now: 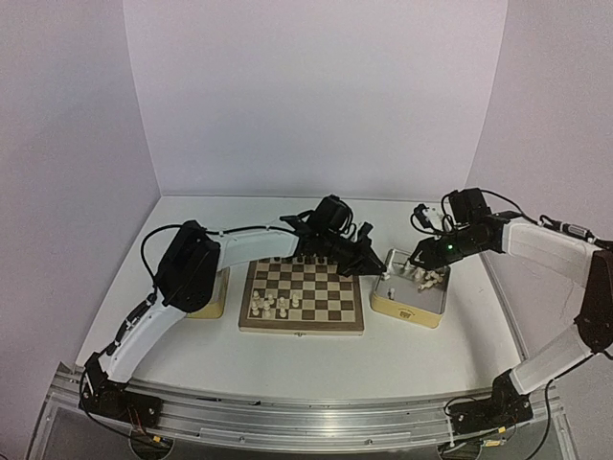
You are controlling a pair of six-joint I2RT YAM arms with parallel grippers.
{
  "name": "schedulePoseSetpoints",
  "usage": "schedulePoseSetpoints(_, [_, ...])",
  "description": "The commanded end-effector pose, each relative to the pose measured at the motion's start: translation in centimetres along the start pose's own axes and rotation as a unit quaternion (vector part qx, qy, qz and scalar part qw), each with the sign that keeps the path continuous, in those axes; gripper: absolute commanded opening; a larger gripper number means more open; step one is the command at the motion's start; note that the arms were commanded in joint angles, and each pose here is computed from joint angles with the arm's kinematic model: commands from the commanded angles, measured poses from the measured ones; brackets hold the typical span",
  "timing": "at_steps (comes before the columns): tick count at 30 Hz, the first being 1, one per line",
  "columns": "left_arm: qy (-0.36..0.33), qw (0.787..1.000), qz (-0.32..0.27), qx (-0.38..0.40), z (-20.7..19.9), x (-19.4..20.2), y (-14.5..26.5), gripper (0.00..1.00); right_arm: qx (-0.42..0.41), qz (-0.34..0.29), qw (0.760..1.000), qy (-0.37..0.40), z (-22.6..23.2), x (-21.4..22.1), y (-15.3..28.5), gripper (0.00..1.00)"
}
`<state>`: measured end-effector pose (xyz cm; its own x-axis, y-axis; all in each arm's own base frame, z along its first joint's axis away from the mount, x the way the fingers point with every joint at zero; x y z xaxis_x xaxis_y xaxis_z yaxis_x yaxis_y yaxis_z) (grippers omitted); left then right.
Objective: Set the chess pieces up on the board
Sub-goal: Adjust the chess piece, then place the chess piece on the chessboard.
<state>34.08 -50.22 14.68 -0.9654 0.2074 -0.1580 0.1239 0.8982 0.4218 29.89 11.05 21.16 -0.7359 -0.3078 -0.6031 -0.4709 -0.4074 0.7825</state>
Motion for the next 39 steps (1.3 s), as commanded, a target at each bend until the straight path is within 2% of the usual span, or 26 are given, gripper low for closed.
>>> schedulePoseSetpoints(1, [-0.099,0.993,-0.056,-0.026,-7.3,-0.1,5.8,0.00,0.042,-0.031,0.998,-0.025,-0.3,-0.6,1.8,0.33])
schedulePoseSetpoints(8, [-0.129,0.979,-0.076,-0.141,-7.4,3.1,9.6,0.00,0.048,-0.044,0.996,-0.065,-0.5,-1.9,1.9,0.33])
schedulePoseSetpoints(16, [-0.151,0.942,-0.123,-0.275,-6.8,7.5,13.0,0.00,0.030,-0.032,0.995,-0.093,-0.7,-3.0,0.4,0.32])
schedulePoseSetpoints(20, [-0.162,0.922,-0.140,-0.323,-6.6,9.5,13.0,0.00,0.022,-0.026,0.994,-0.106,-0.9,-3.5,-0.4,0.32])
schedulePoseSetpoints(27, [-0.180,0.904,-0.147,-0.359,-5.2,12.3,11.7,0.00,0.009,-0.024,0.994,-0.106,-0.9,-4.1,-0.9,0.31])
schedulePoseSetpoints(32, [-0.178,0.898,-0.158,-0.371,-3.2,13.7,11.9,0.00,0.008,-0.024,0.994,-0.104,-0.9,-4.1,-0.9,0.31])
schedulePoseSetpoints(39, [-0.176,0.886,-0.190,-0.386,-2.5,14.8,12.6,0.00,0.005,-0.021,0.994,-0.103,-0.8,-3.8,-0.9,0.31])
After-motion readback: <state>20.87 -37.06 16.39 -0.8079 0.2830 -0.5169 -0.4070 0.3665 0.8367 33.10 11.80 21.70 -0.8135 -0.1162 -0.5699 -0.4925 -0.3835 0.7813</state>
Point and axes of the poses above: each gripper's point midway between its finger pads, its own y axis back along the fingers, its own z axis along the line the jaws close on, x = y × z, the point moved 10 cm from there along y, back along the fingers, and after that the axes turned 2 degrees about y, right-handed, at the moved point
